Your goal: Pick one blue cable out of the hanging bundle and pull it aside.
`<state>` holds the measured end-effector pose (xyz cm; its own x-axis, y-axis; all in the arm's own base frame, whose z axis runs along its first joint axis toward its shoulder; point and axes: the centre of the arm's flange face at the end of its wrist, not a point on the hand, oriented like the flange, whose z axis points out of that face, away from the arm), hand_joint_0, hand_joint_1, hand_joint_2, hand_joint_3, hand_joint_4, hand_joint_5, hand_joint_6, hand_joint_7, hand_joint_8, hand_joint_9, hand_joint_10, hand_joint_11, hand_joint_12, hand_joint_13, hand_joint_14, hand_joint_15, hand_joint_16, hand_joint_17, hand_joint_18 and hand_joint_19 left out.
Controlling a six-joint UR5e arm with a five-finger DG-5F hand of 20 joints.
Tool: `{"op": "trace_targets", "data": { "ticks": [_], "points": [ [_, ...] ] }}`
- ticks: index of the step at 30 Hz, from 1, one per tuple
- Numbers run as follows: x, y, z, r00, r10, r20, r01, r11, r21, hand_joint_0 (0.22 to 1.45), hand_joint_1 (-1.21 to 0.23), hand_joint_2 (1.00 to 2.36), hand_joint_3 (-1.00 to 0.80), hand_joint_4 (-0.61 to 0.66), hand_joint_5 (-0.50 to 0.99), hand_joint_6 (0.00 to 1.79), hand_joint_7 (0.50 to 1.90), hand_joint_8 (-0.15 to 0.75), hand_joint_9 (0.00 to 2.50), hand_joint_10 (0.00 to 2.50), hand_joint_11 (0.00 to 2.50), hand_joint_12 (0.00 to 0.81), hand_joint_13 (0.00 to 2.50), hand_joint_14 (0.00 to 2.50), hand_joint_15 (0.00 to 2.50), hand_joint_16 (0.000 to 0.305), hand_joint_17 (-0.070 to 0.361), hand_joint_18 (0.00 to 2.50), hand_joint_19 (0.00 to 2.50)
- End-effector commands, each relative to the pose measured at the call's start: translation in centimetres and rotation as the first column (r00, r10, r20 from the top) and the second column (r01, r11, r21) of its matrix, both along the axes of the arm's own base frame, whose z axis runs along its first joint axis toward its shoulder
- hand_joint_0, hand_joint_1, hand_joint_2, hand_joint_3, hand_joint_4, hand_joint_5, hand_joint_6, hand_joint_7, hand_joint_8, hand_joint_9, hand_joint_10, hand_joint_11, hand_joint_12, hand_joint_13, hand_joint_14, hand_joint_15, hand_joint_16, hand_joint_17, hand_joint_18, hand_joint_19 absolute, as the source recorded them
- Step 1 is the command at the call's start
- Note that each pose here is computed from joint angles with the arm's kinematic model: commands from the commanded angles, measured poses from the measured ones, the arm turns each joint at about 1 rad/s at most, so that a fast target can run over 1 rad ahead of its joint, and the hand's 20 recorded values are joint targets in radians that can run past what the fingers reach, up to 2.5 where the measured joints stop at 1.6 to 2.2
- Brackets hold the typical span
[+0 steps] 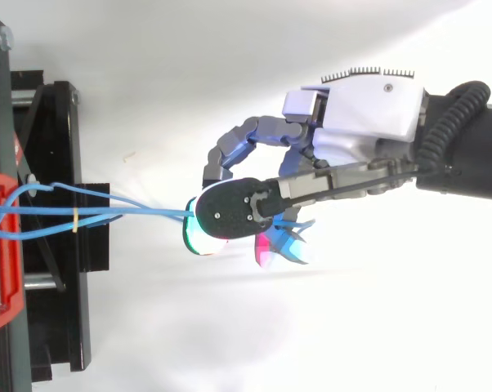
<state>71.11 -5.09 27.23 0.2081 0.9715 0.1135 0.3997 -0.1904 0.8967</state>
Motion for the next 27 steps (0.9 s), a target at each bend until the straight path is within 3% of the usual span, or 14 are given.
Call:
{"op": "trace_targets", "data": {
  "ticks": [1,6,14,18,21,27],
  "points": [
    [0.0,0.0,0.3,0.9999,0.017,-0.001,-0.017,0.9993,-0.035,0.37,-0.54,1.0,-0.5,0.04,-0.08,0.91,0.82,0.328,1.48,0.02,1.24,0.411,1.08,0.02,0.64,0.067,0.151,0.9,0.44],
    [0.1,0.0,0.3,0.9998,0.018,0.003,-0.018,0.9992,-0.035,0.36,-0.52,1.0,-0.5,0.03,-0.08,0.91,0.79,0.329,1.49,0.02,1.23,0.413,1.09,0.02,0.63,0.068,0.152,0.9,0.45],
    [0.1,0.0,0.3,0.9998,0.018,0.009,-0.018,0.9992,-0.036,0.56,-0.65,1.0,-0.5,-0.08,-0.1,0.92,0.85,0.223,1.43,0.02,1.26,0.326,1.02,0.02,0.68,0.05,0.111,0.76,0.51],
    [0.3,0.1,0.5,0.9996,0.02,0.021,-0.019,0.9993,-0.034,0.57,-0.67,1.0,-0.5,-0.09,-0.11,0.93,0.84,0.223,1.41,0.03,1.22,0.322,1.01,0.02,0.67,0.049,0.11,0.75,0.52],
    [0.3,0.1,0.8,0.9993,0.022,0.031,-0.02,0.9991,-0.036,0.5,-0.63,1.0,-0.5,-0.08,-0.11,0.93,0.81,0.249,1.41,0.02,1.19,0.339,1.03,0.02,0.66,0.053,0.118,0.77,0.51],
    [0.3,0.1,1.8,0.9979,0.043,0.049,-0.039,0.9957,-0.084,0.58,-0.58,1.0,-0.5,-0.14,-0.09,0.92,0.85,0.214,1.45,0.03,1.18,0.313,1.04,0.02,0.67,0.047,0.106,0.76,0.52]
  ]
}}
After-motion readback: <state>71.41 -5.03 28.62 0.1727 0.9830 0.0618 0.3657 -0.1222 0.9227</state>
